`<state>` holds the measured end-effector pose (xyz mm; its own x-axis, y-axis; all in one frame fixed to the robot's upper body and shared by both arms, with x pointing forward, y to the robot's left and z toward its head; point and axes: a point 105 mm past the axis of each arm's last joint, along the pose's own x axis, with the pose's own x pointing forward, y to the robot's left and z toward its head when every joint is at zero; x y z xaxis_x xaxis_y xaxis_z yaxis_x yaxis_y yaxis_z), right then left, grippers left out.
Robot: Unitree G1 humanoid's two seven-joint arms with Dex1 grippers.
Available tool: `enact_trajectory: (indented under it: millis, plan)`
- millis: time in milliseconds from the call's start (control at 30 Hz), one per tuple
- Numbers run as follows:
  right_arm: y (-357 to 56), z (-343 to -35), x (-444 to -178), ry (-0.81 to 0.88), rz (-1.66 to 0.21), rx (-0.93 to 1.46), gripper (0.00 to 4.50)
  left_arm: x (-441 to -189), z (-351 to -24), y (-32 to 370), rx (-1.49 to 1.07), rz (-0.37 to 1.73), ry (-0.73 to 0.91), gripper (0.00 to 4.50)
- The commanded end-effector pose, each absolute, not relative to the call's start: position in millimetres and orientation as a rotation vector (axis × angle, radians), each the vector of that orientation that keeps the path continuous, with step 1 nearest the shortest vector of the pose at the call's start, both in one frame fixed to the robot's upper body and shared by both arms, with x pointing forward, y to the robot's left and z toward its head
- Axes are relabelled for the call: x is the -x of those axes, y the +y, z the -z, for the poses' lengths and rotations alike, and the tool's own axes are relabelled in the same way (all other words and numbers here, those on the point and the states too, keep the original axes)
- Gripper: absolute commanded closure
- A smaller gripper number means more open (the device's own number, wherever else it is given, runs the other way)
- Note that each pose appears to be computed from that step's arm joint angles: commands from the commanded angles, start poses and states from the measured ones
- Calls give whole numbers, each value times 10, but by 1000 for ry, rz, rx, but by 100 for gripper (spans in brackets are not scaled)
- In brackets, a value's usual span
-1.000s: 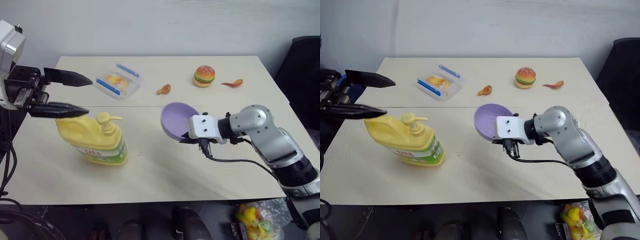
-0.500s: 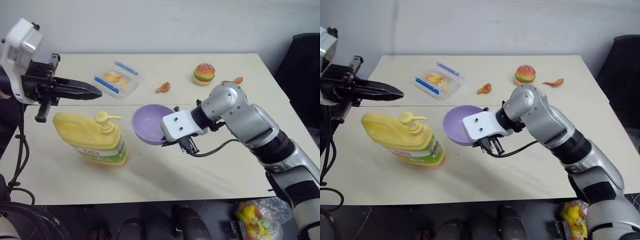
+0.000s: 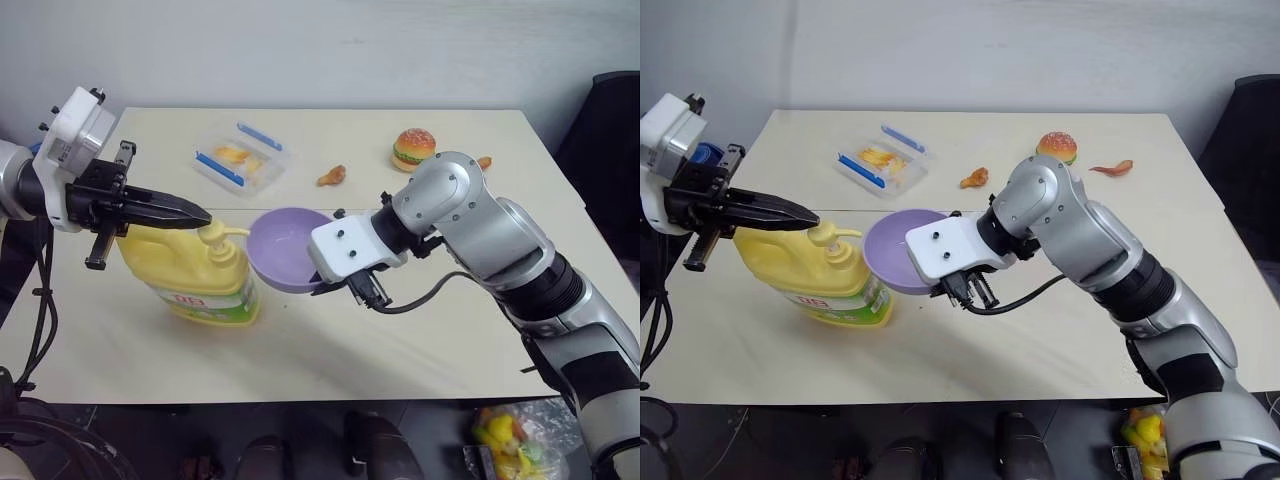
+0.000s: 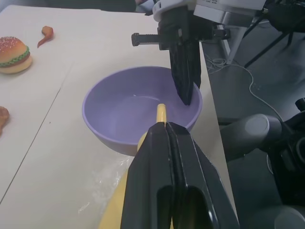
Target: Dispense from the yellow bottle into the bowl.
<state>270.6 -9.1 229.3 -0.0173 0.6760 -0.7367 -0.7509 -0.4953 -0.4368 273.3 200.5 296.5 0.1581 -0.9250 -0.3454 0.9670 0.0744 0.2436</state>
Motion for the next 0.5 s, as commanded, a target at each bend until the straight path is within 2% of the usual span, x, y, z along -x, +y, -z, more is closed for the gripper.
enact_trajectory:
  millis: [33, 500]
  plan:
    - [-46, -2439, -2609, 21, -1736, 1207, 450, -2700, -3022, 1932, -499, 1464, 61, 448]
    - [-20, -2554, -2568, 4, -1740, 1190, 450, -2748, -2789, 1946, -574, 1465, 148, 448]
